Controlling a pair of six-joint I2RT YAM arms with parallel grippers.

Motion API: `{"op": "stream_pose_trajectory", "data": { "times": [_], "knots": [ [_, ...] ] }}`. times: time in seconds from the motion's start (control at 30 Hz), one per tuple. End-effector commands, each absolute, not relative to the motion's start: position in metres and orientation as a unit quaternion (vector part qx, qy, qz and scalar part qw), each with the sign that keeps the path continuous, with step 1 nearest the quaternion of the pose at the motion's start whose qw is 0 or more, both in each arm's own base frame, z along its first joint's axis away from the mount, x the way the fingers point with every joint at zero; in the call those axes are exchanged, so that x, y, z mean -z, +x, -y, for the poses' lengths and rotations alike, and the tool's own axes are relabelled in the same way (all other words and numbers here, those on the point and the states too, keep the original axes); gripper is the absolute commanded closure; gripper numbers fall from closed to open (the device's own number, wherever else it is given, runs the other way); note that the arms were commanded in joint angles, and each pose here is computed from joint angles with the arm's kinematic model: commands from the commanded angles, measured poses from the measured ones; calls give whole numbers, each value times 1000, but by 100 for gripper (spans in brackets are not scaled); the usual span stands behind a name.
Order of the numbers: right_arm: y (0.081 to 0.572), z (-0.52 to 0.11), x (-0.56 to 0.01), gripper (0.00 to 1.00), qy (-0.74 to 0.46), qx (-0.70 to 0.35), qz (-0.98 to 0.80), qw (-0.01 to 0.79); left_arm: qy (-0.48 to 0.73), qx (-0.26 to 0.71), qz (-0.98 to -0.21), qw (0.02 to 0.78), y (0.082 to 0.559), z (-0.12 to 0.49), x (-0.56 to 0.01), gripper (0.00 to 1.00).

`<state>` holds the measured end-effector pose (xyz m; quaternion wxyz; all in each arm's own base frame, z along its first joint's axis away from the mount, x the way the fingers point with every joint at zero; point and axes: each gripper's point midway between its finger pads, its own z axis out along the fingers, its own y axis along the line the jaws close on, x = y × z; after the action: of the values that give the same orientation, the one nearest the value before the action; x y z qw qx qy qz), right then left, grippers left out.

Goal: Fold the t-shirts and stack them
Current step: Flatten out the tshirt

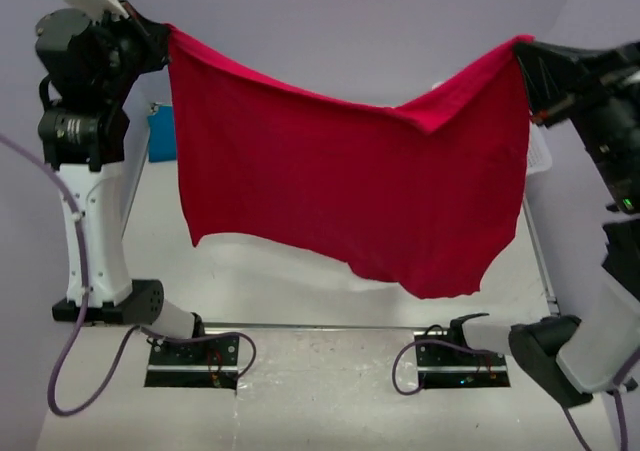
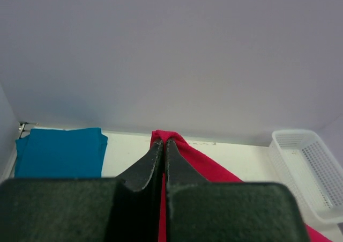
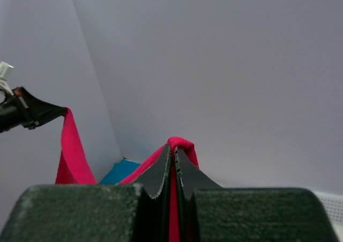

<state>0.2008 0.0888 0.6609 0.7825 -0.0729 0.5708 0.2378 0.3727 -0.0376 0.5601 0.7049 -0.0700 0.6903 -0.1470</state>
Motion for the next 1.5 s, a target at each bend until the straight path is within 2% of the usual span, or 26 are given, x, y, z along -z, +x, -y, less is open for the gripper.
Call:
{"op": "stream_pose_trajectory", "data": {
  "times": [0.0,0.07,0.2,0.33,0.5,0.6,0.73,0.87,0.9,0.93,0.97,1.0,1.07,1.13,1.17,1.2,1.47],
  "knots": [
    [328,-124,-616,100,-98,-230,-637,729,-59,132,-706,693,441,36,-538,100],
    [351,-128,-623,100,-102,-225,-624,742,-61,123,-709,691,472,32,-526,100],
    [409,-138,-609,100,-111,-211,-619,748,-48,120,-667,734,509,26,-541,100],
    [433,-131,-624,100,-109,-195,-585,780,-41,107,-629,769,533,9,-549,100],
    [433,-118,-645,100,-107,-184,-551,807,-22,103,-569,816,532,6,-584,100],
    [424,-113,-656,100,-111,-175,-537,818,-16,109,-560,821,538,7,-592,100],
    [423,-109,-647,100,-110,-171,-551,810,-25,119,-586,801,551,7,-560,100],
    [465,-104,-569,100,-77,-168,-653,735,-33,131,-684,717,585,11,-457,100],
    [478,-104,-515,100,-59,-168,-713,679,-17,143,-703,696,588,18,-436,100],
    [480,-102,-488,100,-44,-169,-738,651,-15,144,-723,676,591,20,-413,100],
    [478,-104,-459,100,-33,-169,-761,625,-23,135,-763,632,594,18,-367,100],
    [467,-103,-414,100,-11,-173,-782,598,-37,123,-780,613,594,12,-344,100],
    [448,-105,-378,100,12,-179,-802,570,-79,111,-834,535,583,6,-278,100],
    [421,-98,-334,100,59,-173,-823,538,-78,144,-850,501,567,20,-258,100],
    [410,-96,-322,100,73,-171,-829,528,-79,154,-867,467,554,26,-223,100],
    [397,-92,-290,100,106,-168,-845,496,-77,156,-874,453,545,32,-214,100],
    [310,-73,-263,100,200,-132,-847,474,-120,149,-899,394,440,60,-186,100]
  ]
}}
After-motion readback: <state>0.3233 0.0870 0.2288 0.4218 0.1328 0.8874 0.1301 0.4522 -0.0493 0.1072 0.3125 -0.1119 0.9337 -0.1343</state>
